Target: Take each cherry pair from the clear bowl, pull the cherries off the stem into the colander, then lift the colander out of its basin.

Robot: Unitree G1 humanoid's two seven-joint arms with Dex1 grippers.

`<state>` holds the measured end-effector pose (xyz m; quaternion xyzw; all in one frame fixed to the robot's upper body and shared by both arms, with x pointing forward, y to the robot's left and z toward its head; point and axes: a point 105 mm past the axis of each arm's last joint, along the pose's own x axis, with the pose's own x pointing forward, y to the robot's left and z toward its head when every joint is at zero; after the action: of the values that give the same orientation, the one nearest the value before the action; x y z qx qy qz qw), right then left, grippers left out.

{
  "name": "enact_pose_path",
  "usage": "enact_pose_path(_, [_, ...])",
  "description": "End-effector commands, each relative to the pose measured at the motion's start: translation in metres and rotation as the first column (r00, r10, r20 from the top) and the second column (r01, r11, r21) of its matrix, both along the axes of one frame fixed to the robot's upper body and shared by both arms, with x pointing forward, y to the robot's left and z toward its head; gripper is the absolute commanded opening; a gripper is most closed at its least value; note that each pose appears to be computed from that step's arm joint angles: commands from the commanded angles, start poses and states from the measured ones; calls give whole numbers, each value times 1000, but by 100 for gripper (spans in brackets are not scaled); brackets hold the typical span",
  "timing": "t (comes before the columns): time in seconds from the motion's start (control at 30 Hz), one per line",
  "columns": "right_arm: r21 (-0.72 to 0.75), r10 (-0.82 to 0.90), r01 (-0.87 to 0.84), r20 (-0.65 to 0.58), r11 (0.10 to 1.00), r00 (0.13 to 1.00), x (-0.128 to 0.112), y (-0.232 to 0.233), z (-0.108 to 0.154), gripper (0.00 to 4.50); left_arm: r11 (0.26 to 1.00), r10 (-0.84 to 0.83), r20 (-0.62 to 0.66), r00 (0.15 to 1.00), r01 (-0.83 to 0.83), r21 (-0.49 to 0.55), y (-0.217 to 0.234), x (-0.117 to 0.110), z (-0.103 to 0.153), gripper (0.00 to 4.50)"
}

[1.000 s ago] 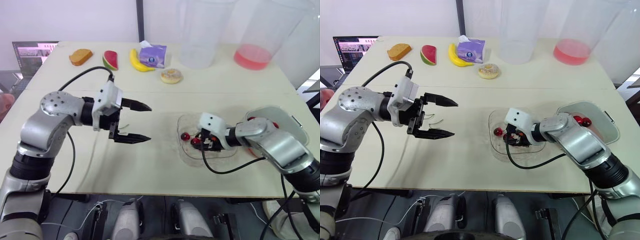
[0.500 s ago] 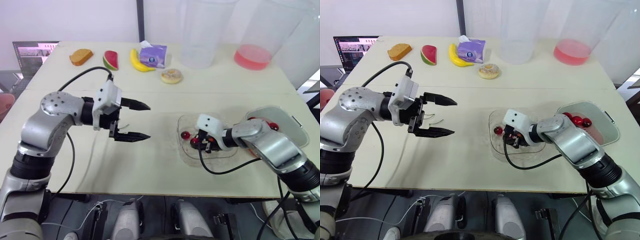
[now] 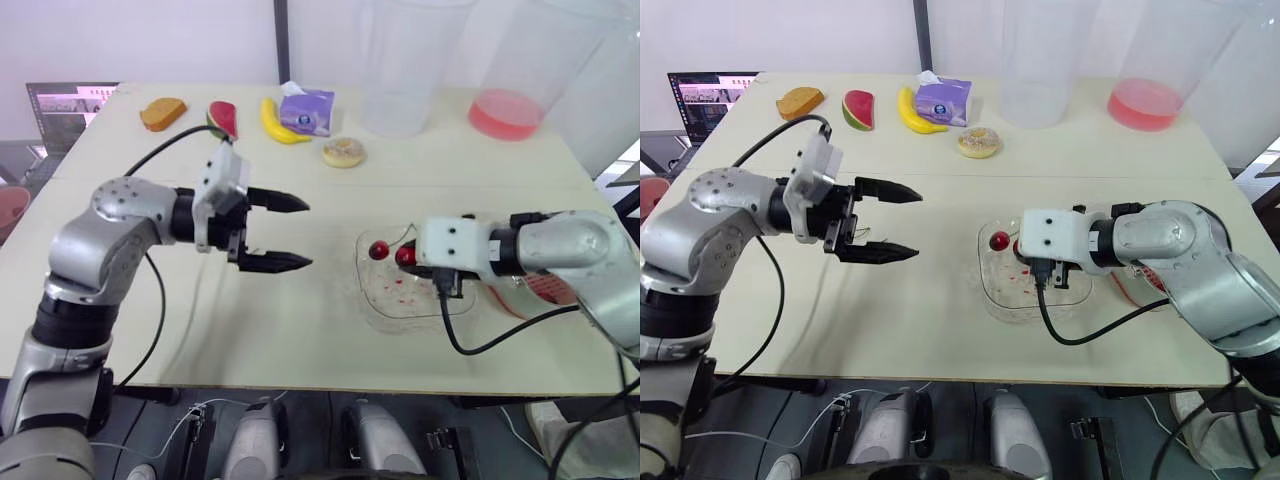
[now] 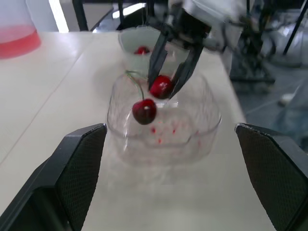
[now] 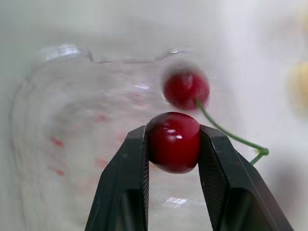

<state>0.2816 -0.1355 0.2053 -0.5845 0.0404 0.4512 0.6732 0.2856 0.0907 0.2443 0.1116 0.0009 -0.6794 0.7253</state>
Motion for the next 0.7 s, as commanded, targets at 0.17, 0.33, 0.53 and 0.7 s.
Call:
enact_pose_path(0.17, [-249,391,-311,413,917,823,2,30,18,94,994,-15,-190,982,-7,-113,-13,8,24,450])
enact_pose_path(0.33, [-300,491,-391,464,870,737,2,42,13,94,988,-5,-339,941,-48,-147,-30,21,22,450])
enact_pose_path(0.53, [-292,501,-407,493,865,711,5,50,17,94,977,46,-429,902,-130,-170,-44,32,8,450])
enact_pose_path(0.7, [-272,486,-403,504,874,714,5,51,21,94,972,34,-485,874,-142,-187,-46,31,2,450])
